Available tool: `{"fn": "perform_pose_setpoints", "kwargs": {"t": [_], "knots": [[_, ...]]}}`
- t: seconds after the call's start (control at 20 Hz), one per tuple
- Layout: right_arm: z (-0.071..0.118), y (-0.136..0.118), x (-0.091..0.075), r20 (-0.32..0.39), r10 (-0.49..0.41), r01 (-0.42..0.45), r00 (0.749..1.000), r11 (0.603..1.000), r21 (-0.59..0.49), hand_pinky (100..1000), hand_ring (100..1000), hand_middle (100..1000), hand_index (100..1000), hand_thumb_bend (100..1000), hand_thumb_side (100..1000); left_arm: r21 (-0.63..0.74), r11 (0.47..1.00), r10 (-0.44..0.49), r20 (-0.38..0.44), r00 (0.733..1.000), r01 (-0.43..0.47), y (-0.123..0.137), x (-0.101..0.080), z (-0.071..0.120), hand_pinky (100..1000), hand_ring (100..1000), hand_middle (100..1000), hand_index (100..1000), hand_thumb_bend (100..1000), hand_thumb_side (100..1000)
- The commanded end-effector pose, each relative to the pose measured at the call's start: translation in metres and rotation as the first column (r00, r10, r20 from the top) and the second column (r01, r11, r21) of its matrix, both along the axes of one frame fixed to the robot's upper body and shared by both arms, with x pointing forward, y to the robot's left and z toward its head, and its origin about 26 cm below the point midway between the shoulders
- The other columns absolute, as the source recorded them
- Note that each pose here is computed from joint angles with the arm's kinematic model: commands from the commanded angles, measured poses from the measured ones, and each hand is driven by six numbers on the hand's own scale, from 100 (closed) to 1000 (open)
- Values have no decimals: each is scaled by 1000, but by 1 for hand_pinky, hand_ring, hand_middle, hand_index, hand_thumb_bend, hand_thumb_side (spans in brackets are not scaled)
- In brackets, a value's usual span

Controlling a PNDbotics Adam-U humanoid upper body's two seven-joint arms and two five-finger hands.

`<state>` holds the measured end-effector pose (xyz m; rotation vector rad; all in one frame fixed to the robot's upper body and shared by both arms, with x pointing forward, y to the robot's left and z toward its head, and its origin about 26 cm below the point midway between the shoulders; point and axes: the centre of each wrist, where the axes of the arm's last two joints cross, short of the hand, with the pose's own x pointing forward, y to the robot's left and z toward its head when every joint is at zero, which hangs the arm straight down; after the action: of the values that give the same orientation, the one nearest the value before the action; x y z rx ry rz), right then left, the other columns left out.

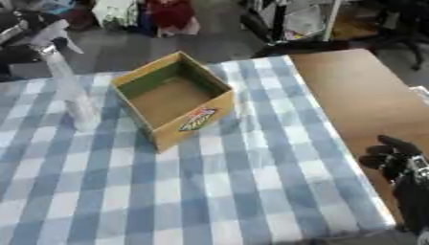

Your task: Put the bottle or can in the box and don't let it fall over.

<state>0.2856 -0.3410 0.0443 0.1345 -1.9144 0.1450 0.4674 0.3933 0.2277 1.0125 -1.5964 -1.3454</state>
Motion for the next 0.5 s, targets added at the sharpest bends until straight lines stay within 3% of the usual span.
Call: {"fn": "perform_pose_setpoints", "kwargs": {"t": [0.05, 0.5], "knots": [[12, -5, 3, 30, 5, -4, 1000, 1000, -25, 750, 644, 626, 803, 100, 806, 38, 999, 8, 59, 998, -10, 7, -3, 27, 834, 797, 788, 947, 333, 924], [17, -4, 6, 45, 12, -11, 999, 999, -31, 750, 644, 625, 803, 100, 806, 76, 997, 14, 33, 999, -16, 10, -3, 24, 827, 786, 777, 942, 287, 900]]}}
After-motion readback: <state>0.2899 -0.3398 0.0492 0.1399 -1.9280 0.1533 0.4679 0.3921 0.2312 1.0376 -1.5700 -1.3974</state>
